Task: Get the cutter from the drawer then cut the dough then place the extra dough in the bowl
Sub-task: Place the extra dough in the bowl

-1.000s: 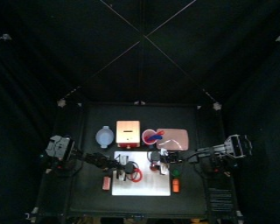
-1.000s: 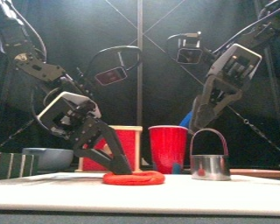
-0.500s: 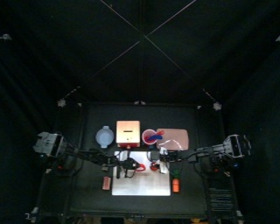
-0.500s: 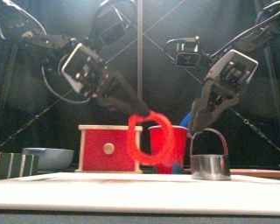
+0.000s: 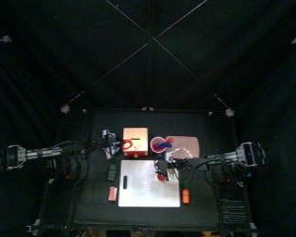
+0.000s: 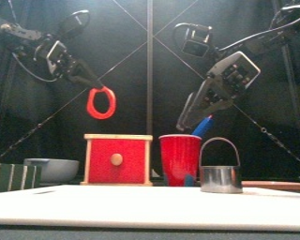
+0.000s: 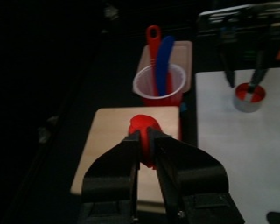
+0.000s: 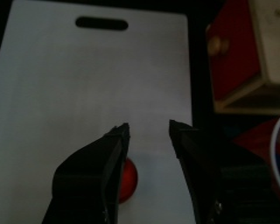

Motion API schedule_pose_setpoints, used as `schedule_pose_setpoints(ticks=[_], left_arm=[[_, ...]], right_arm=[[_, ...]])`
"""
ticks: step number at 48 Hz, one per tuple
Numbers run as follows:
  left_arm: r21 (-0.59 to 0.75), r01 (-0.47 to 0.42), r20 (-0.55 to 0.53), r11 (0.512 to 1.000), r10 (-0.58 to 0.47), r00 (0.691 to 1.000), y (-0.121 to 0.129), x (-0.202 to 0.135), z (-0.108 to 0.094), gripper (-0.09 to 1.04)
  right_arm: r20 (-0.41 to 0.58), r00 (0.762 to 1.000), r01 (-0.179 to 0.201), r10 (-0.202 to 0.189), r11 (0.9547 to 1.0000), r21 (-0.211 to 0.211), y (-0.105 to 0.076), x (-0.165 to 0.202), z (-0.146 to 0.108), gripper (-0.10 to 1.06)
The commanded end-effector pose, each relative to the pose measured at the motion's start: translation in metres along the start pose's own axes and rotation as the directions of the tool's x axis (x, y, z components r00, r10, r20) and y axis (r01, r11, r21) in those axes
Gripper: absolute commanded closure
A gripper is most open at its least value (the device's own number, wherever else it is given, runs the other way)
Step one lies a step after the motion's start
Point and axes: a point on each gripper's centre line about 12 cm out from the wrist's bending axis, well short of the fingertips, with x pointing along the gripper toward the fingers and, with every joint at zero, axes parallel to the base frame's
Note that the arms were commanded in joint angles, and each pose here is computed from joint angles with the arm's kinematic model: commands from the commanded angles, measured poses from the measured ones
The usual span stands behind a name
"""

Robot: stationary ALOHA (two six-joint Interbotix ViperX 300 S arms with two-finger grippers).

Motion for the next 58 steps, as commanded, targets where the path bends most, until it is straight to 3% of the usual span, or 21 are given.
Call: schedule_pose_setpoints(ticks=[1,9,17,20,26,30,35,41,52,58], left_arm=[[-0.086,-0.063,-0.038,0.994,0.060,0.997,0.012,-0.004,-0.021,0.38],[-0.137,-0.096,-0.091,0.986,0.084,0.992,0.011,-0.006,-0.050,0.38],[-0.155,-0.100,-0.133,0.983,0.079,0.988,0.009,-0.008,-0.064,0.35],[-0.174,-0.101,-0.135,0.980,0.077,0.988,0.009,-0.008,-0.063,0.28],[-0.316,-0.106,-0.163,0.943,0.056,0.985,0.007,-0.008,-0.066,0.03],[-0.481,-0.142,-0.163,0.865,0.071,0.984,0.010,-0.008,-0.066,-0.09],[-0.623,-0.208,-0.172,0.754,0.128,0.977,0.017,-0.010,-0.072,-0.07],[-0.697,-0.221,-0.177,0.682,0.134,0.975,0.018,-0.011,-0.073,-0.07],[-0.745,-0.220,-0.175,0.630,0.133,0.975,0.018,-0.011,-0.071,-0.07],[-0.717,-0.216,-0.167,0.662,0.137,0.976,0.018,-0.010,-0.069,-0.07]], right_arm=[[0.179,0.984,0.024,-0.025,0.9997,0.007,-0.010,-0.011,0.031,0.18],[0.337,0.941,0.022,-0.022,0.9998,0.004,-0.010,-0.016,0.043,0.18],[0.342,0.939,0.021,-0.022,0.9998,0.006,-0.011,-0.012,0.041,0.18],[0.344,0.939,0.022,-0.023,0.9997,0.007,-0.011,-0.012,0.042,0.18],[0.339,0.941,0.025,-0.027,0.9996,0.011,-0.013,-0.011,0.040,0.18],[0.334,0.942,0.025,-0.029,0.9995,0.017,-0.013,-0.011,0.038,0.18],[0.320,0.947,0.019,-0.026,0.9995,0.024,-0.011,-0.009,0.033,0.18],[0.312,0.950,0.019,-0.028,0.9993,0.032,-0.011,-0.008,0.030,0.18],[0.308,0.951,0.016,-0.026,0.9992,0.036,-0.010,-0.007,0.029,0.18],[0.308,0.951,0.015,-0.023,0.9995,0.028,-0.009,-0.005,0.029,0.18]])
